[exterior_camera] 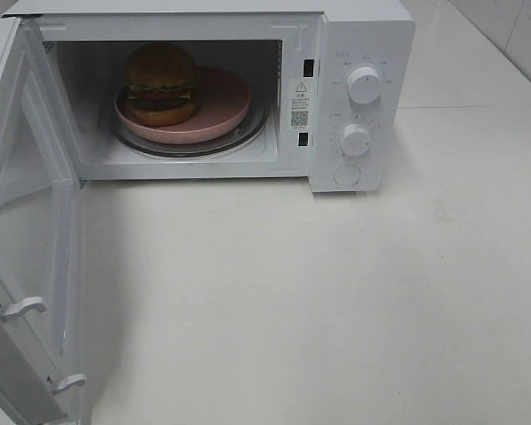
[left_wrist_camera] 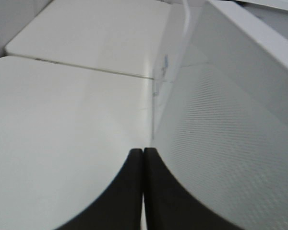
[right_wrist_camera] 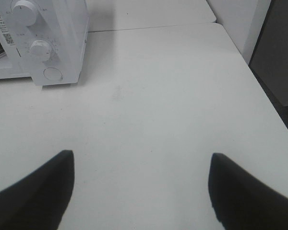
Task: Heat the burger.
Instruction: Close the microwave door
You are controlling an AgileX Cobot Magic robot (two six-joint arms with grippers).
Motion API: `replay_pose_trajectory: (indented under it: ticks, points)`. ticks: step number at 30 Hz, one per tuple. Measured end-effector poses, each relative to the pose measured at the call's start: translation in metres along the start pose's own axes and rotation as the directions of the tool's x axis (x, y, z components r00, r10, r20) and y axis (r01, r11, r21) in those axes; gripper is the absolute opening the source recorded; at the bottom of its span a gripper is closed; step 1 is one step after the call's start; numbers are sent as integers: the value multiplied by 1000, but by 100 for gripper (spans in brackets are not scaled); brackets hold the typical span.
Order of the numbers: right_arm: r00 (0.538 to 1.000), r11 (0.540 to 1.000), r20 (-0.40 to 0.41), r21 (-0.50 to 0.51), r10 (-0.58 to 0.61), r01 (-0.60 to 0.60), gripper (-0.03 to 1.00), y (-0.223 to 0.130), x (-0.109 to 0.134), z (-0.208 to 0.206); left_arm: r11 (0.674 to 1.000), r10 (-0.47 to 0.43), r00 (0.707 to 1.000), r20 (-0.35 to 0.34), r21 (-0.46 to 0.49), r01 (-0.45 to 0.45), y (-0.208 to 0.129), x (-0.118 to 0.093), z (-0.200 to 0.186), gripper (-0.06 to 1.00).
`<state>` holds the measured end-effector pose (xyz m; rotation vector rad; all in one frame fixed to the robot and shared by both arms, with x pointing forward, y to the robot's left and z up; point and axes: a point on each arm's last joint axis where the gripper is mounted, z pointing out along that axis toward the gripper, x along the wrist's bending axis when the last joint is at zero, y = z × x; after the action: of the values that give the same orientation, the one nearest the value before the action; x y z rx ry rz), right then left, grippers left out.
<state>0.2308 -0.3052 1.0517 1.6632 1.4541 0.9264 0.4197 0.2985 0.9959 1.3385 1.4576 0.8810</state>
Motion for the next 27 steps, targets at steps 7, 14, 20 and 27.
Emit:
replay_pose_trajectory:
  ticks: [7, 14, 20, 27]
  points:
    - [1000, 1000, 0, 0, 0, 0, 75, 0, 0, 0, 1000, 4, 983, 182, 25, -8, -9, -18, 15, 0]
    - [1000, 1000, 0, 0, 0, 0, 75, 0, 0, 0, 999, -34, 920, 392, 41, 19, -22, -50, 32, 0]
    - [1000, 1000, -1, 0, 0, 0, 75, 0, 0, 0, 1000, -16, 893, 449, 31, 3, -21, -79, 48, 0]
    - [1000, 1000, -1, 0, 0, 0, 75, 0, 0, 0, 999, 31, 886, 463, -41, -14, -13, -117, 64, 0]
